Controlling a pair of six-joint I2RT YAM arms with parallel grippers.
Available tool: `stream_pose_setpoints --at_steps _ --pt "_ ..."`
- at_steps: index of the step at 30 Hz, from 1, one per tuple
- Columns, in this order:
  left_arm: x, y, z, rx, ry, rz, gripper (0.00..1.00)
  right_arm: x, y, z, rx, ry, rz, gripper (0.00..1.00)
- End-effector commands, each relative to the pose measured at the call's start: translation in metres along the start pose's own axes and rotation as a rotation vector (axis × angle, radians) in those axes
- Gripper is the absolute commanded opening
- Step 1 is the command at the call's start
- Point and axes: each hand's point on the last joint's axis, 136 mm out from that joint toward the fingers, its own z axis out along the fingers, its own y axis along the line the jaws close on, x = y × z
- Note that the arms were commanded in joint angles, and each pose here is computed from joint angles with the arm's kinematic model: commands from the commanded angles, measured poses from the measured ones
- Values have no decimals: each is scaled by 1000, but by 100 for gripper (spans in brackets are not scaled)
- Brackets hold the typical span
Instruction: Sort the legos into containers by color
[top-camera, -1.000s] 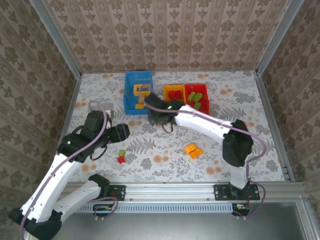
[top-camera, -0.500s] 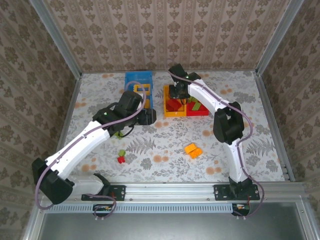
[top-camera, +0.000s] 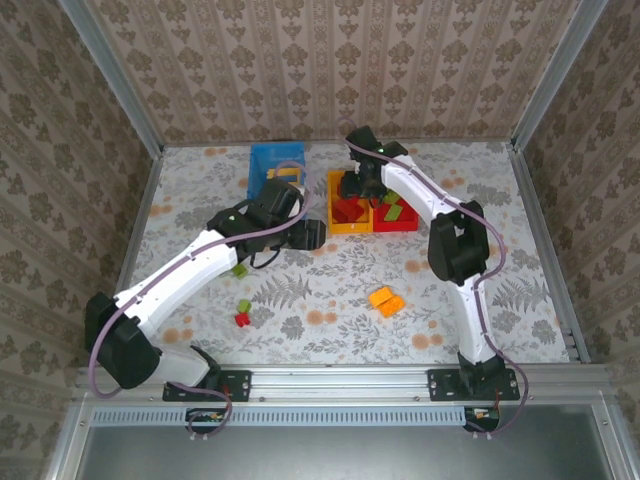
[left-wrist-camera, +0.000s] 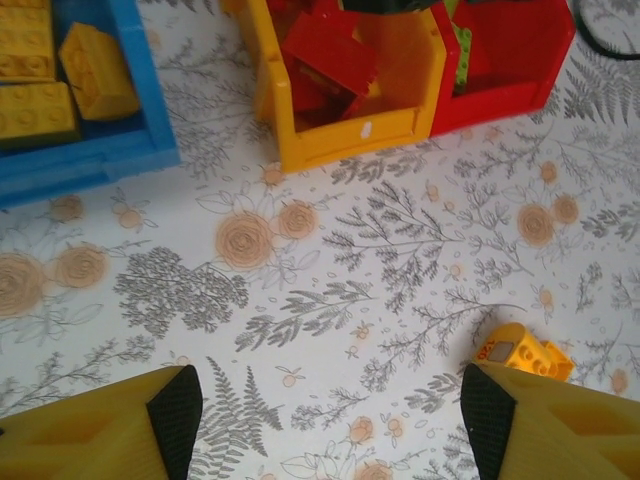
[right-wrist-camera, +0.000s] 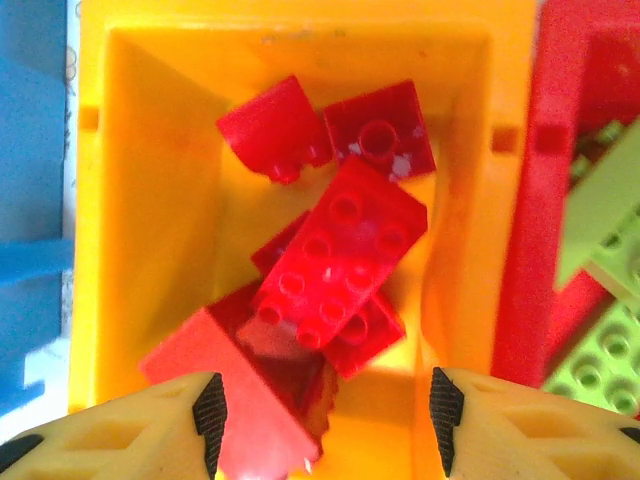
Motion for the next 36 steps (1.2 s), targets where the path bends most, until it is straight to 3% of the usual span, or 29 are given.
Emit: stream_pose_setpoints --at_steps 1,5,10,15,21,27,36 --pt "9 -29 10 117 61 124 74 -6 2 -66 -45 -100 -18 60" --pt "48 -59 31 204 187 333 77 21 -12 -98 -79 -140 10 64" --pt "101 -83 58 212 303 576 81 87 -34 -119 -175 -104 116 74" --pt "129 -97 85 184 348 704 84 148 -48 -144 -271 -86 219 83" --pt "155 -109 114 160 411 826 84 201 -58 -171 -337 -51 337 87" --pt "166 -111 137 137 442 862 86 222 -76 -194 -324 -64 428 87" --pt "165 -111 164 103 456 894 82 222 -78 -203 -341 -75 461 87"
